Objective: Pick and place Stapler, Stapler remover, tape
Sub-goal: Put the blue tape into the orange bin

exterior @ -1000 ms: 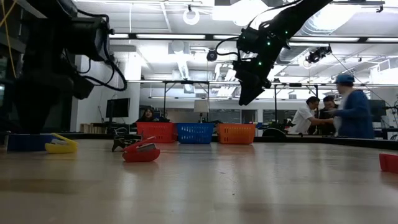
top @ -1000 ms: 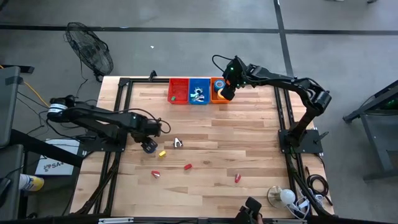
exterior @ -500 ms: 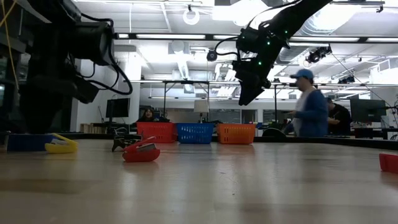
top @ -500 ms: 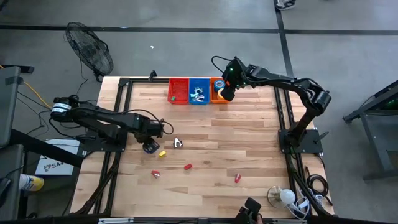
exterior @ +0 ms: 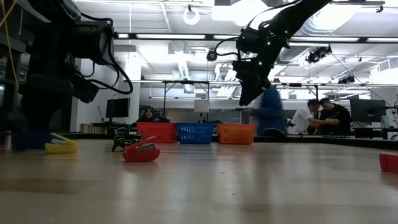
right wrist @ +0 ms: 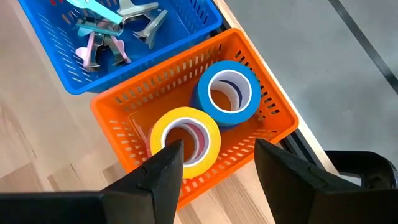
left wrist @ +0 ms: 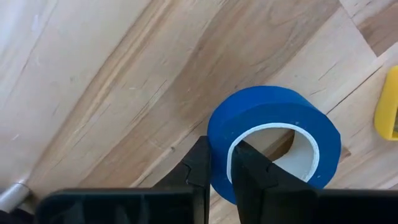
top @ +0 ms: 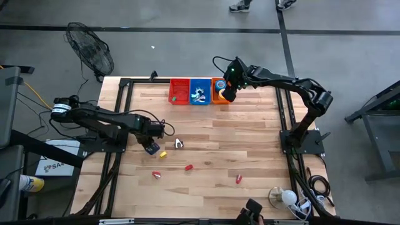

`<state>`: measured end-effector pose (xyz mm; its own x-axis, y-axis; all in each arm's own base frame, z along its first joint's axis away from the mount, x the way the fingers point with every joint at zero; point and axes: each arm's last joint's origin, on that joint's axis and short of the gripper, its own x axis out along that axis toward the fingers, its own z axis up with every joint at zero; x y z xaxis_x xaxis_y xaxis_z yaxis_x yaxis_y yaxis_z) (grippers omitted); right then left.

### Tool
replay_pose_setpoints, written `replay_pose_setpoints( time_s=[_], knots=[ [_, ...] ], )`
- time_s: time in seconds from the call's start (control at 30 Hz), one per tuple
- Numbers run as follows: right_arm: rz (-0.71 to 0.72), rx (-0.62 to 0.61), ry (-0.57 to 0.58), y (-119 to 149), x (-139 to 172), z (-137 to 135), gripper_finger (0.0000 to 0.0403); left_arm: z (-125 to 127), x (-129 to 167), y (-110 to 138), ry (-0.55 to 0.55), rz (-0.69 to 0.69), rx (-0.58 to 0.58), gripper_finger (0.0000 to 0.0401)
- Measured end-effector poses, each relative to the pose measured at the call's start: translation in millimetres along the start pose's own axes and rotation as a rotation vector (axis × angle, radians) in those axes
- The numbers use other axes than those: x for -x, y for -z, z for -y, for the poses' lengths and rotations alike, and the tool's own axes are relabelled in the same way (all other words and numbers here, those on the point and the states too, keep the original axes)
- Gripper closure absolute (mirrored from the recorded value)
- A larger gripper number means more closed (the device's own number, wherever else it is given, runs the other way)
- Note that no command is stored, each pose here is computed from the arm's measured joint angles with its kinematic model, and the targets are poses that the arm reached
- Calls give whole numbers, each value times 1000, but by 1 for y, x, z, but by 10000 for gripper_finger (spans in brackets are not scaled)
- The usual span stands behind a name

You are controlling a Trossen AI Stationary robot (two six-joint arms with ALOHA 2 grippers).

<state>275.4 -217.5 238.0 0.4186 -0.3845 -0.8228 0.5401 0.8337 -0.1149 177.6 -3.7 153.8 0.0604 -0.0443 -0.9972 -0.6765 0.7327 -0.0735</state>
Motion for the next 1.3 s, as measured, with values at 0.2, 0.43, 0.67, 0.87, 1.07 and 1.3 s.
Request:
replay_pose_setpoints(
  time_s=[0.2, 0.43, 0.67, 0.87, 1.07, 1.3],
  knots=[
    [25, 25, -63, -2, 0, -3, 214, 0, 3, -4, -63, 77, -40, 368],
    [163, 177, -171, -1, -10, -21, 214, 10, 28, -22, -172, 290, -133, 368],
    [307, 285, -234, 11, -25, -39, 214, 23, 61, -42, -279, 529, -225, 367],
    [400, 361, -262, 20, -31, -53, 214, 36, 80, -58, -289, 714, -331, 367],
    [491, 519, -262, 25, -32, -72, 214, 32, 91, -80, -257, 849, -341, 366],
    [603, 731, -256, 23, -26, -100, 214, 16, 102, -107, -42, 925, -392, 366]
  ],
)
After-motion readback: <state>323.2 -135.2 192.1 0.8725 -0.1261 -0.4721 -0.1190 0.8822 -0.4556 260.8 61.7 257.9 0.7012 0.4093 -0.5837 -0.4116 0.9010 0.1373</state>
